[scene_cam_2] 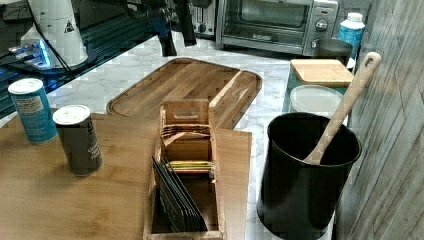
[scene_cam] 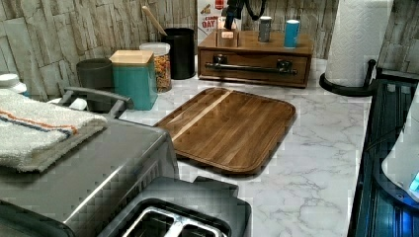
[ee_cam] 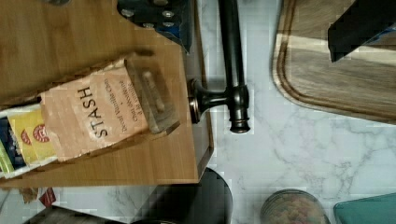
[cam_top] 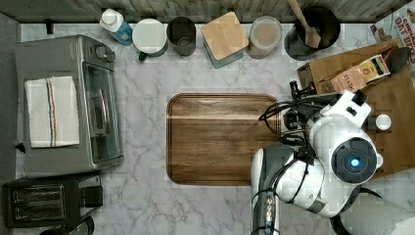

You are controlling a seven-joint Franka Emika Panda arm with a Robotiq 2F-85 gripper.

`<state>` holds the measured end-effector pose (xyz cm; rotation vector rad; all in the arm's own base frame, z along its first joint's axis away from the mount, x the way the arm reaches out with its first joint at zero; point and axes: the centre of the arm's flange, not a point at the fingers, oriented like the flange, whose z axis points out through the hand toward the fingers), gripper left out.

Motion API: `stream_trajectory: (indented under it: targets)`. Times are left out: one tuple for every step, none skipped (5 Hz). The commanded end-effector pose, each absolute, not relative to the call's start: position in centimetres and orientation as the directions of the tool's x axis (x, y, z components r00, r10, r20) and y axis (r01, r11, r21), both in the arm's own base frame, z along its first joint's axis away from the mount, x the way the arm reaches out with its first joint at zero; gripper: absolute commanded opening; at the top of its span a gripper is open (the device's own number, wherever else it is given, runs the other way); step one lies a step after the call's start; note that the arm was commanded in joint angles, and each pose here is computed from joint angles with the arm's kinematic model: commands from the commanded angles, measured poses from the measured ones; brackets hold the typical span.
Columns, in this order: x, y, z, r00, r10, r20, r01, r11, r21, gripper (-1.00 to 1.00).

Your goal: Open the drawer.

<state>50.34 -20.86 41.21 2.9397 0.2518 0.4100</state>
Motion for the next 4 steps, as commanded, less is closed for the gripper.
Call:
stream_trajectory:
  targets:
    - [49.1, -23.0, 33.8, 0.957, 0.25, 0.144, 0.232, -0.964, 0.13, 1.0]
    - [48.5, -24.3, 31.9, 0.957, 0.243, 0.158, 0.224, -0.966, 0.126, 1.0]
    - [48.0, -24.7, 30.4, 0.957, 0.217, 0.194, 0.192, -0.971, 0.14, 1.0]
    - [47.4, -25.3, 29.9, 0.944, 0.221, 0.245, 0.186, -0.97, 0.157, 1.0]
